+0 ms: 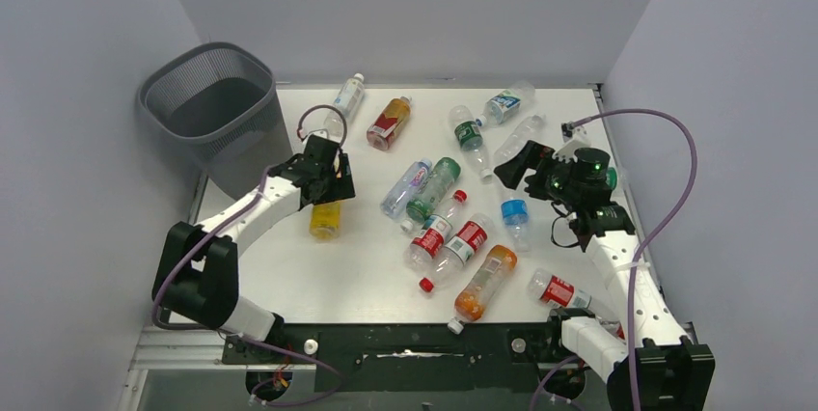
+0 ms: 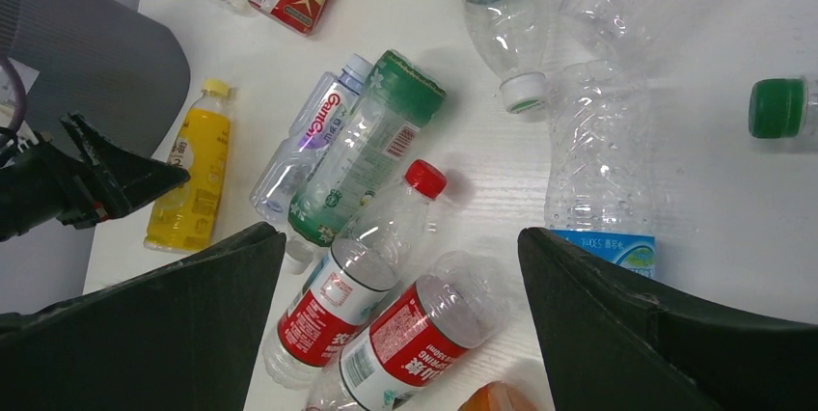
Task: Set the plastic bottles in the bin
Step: Pick up the plastic bottle at the center of the board.
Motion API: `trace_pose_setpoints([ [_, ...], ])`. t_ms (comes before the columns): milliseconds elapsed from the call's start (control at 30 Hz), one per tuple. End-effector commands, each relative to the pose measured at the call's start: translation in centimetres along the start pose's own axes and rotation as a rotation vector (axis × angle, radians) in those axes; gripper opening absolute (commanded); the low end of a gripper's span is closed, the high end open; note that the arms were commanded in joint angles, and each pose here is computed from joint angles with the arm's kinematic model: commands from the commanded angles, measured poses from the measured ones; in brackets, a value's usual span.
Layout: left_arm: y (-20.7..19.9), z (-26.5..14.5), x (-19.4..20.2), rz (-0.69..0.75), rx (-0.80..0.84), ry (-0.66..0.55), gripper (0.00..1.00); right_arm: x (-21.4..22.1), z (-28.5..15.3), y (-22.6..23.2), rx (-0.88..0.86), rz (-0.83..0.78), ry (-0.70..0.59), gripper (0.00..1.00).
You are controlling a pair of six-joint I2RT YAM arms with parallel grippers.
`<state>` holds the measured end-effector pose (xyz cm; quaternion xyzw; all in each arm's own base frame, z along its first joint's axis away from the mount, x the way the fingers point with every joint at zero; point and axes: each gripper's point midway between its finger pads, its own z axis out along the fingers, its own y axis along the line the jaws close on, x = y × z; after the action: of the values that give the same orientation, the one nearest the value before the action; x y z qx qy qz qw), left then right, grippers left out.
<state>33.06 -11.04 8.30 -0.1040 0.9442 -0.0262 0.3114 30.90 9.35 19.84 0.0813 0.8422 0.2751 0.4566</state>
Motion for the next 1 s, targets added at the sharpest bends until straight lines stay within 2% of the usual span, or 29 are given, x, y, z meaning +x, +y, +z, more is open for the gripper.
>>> trace_pose_setpoints([
  [0,-0.3,0.1,-1.4,0.087,-0.101,-0.067,0.85,-1.1,-0.6,1.3,-0.045,-0.026,-0.047,0.98],
  [200,0.3,1.6,0.2,0.139,-0.181,-0.02,0.83,-0.7,-0.9,1.5,-0.053,-0.022,-0.046,0.98],
  [367,0.3,2.0,0.7,0.14,-0.189,-0.001,0.67,-0.4,-1.0,1.3,-0.047,-0.025,-0.039,0.98],
  [500,-0.2,1.9,0.7,0.14,-0.173,0.001,0.48,0.0,-1.0,-0.2,0.039,-0.009,-0.024,0.98],
  [667,-0.9,0.8,-0.3,0.133,-0.15,-0.023,0.36,0.6,-1.0,-2.1,0.134,0.013,-0.008,0.98],
  [833,-2.0,-1.4,-2.8,0.116,-0.111,-0.077,0.35,0.4,-1.1,-4.4,0.263,0.067,-0.016,0.98],
  [967,-3.4,-4.0,-5.7,0.096,-0.055,-0.136,0.35,0.4,-0.7,-4.9,0.287,0.09,0.0,0.98],
])
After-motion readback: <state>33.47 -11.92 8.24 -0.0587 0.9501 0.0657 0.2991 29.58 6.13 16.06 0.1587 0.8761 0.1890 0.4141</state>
